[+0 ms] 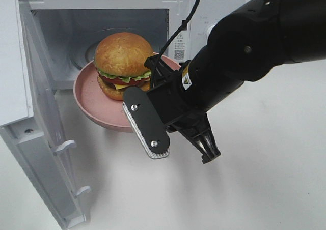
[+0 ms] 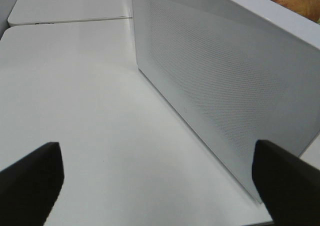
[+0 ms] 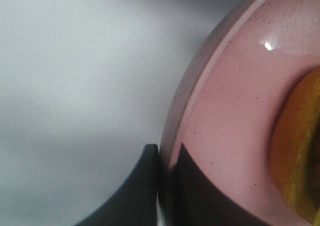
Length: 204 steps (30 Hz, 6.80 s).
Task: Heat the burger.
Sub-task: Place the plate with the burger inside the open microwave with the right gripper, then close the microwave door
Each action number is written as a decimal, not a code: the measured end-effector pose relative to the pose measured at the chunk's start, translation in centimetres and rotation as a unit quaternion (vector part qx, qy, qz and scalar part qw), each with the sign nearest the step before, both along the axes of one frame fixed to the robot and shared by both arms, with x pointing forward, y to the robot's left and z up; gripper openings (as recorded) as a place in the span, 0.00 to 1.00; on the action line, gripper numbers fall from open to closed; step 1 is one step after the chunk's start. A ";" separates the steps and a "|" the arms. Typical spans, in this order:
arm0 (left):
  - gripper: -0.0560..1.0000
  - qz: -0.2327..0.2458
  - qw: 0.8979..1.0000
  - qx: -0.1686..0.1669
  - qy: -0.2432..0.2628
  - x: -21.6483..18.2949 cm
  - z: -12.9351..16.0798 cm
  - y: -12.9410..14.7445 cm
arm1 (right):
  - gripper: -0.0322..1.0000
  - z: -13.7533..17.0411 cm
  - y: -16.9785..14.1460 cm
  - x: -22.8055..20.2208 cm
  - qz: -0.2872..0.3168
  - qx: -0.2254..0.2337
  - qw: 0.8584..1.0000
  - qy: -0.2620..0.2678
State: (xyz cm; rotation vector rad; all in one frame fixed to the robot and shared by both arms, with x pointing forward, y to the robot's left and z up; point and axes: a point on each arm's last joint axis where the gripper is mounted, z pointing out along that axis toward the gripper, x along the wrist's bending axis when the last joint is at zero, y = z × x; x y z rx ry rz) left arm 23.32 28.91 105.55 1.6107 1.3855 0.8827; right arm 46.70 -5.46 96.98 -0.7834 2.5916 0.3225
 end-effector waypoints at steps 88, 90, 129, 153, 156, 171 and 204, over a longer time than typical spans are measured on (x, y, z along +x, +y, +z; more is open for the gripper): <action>0.94 0.000 1.000 0.000 0.000 0.0 0.0 0.0 | 0.06 -3.0 8.9 14.8 -0.157 0.042 0.987 0.003; 0.94 0.000 1.000 0.000 0.000 0.0 0.0 0.0 | 0.06 -3.1 9.0 14.9 -0.159 0.043 0.986 0.003; 0.94 0.000 1.000 0.000 0.000 0.0 0.0 0.0 | 0.12 -4.6 10.3 18.7 -0.167 0.050 0.984 -0.026; 0.94 0.000 1.000 0.000 0.000 0.0 0.0 0.0 | 0.37 -4.1 10.9 18.7 -0.143 0.059 0.987 -0.050; 0.94 0.000 1.000 0.000 0.000 0.0 0.0 0.0 | 0.38 -4.1 10.9 18.7 -0.146 0.058 0.986 -0.047; 0.94 0.000 1.000 0.000 0.000 0.0 0.0 0.0 | 0.64 -3.6 10.3 18.1 -0.186 0.046 0.981 -0.017; 0.94 0.000 1.000 0.000 0.000 0.0 0.0 0.0 | 0.73 -0.9 7.6 14.8 -0.174 0.076 0.981 -0.037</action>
